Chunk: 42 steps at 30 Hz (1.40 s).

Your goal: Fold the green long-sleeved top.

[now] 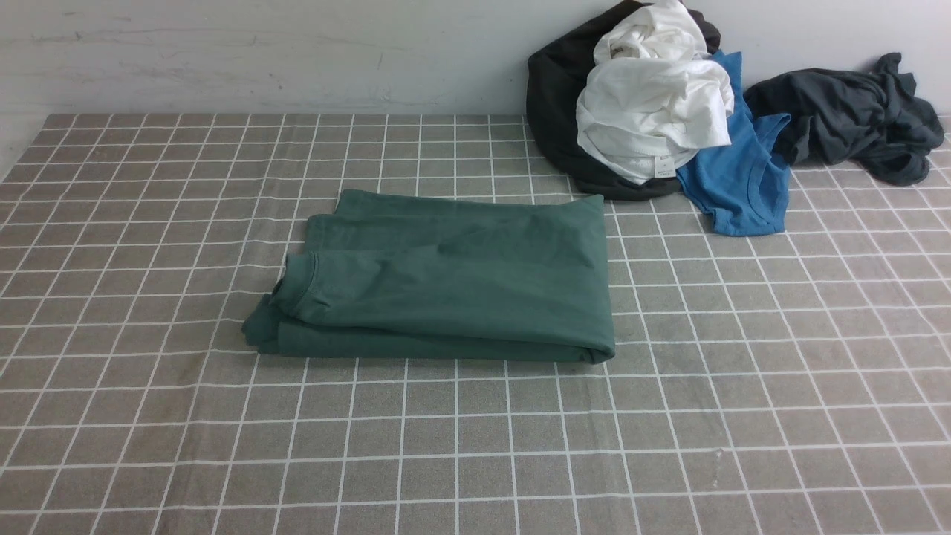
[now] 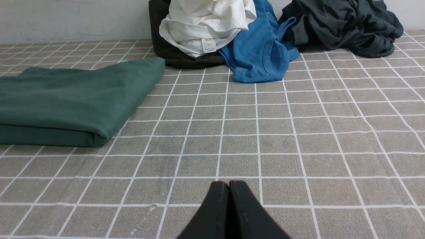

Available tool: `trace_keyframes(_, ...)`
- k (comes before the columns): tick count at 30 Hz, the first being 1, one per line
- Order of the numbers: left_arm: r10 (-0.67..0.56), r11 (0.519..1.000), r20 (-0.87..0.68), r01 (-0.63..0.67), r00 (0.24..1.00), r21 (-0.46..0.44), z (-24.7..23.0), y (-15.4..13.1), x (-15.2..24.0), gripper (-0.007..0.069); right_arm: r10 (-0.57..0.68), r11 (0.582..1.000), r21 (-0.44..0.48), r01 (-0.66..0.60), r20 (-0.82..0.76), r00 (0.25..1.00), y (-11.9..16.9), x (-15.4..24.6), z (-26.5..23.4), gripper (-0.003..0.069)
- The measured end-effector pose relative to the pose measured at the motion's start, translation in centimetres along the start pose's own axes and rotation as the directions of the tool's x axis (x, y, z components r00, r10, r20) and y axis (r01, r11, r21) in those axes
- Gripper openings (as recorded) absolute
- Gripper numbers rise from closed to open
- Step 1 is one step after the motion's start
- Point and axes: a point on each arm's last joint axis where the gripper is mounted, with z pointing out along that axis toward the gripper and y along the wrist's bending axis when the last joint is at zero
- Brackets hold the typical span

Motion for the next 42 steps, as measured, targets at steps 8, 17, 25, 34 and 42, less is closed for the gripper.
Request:
trace_keyframes(8,-0.059,0.998,-0.032,0.059,0.998,0.008,3.3,-0.4,4.4,0.0162,-0.001,1.0,0.0,0.001,-0.001,1.0,0.0,0.0,0.0,-0.0014)
trace_keyframes(17,-0.052,0.998,-0.027,0.053,0.998,0.038,5.3,-0.5,8.2,-0.0008,-0.001,1.0,0.0,0.001,0.0,1.0,0.0,0.0,0.0,-0.0014)
trace_keyframes(25,0.002,0.999,-0.054,0.001,0.999,0.05,5.3,-0.6,8.5,-0.0008,-0.001,1.0,0.0,0.001,0.0,1.0,0.0,0.0,0.0,-0.0014)
trace_keyframes(34,-0.028,0.998,-0.057,0.032,0.998,0.062,5.3,-0.8,8.5,-0.0008,-0.001,1.0,0.0,0.001,0.0,1.0,0.0,0.0,0.0,-0.0014)
trace_keyframes(42,-0.03,0.997,-0.058,0.034,0.998,0.063,5.3,-0.8,8.5,-0.0008,-0.001,1.0,0.0,0.001,0.0,1.0,0.0,0.0,0.0,-0.0014)
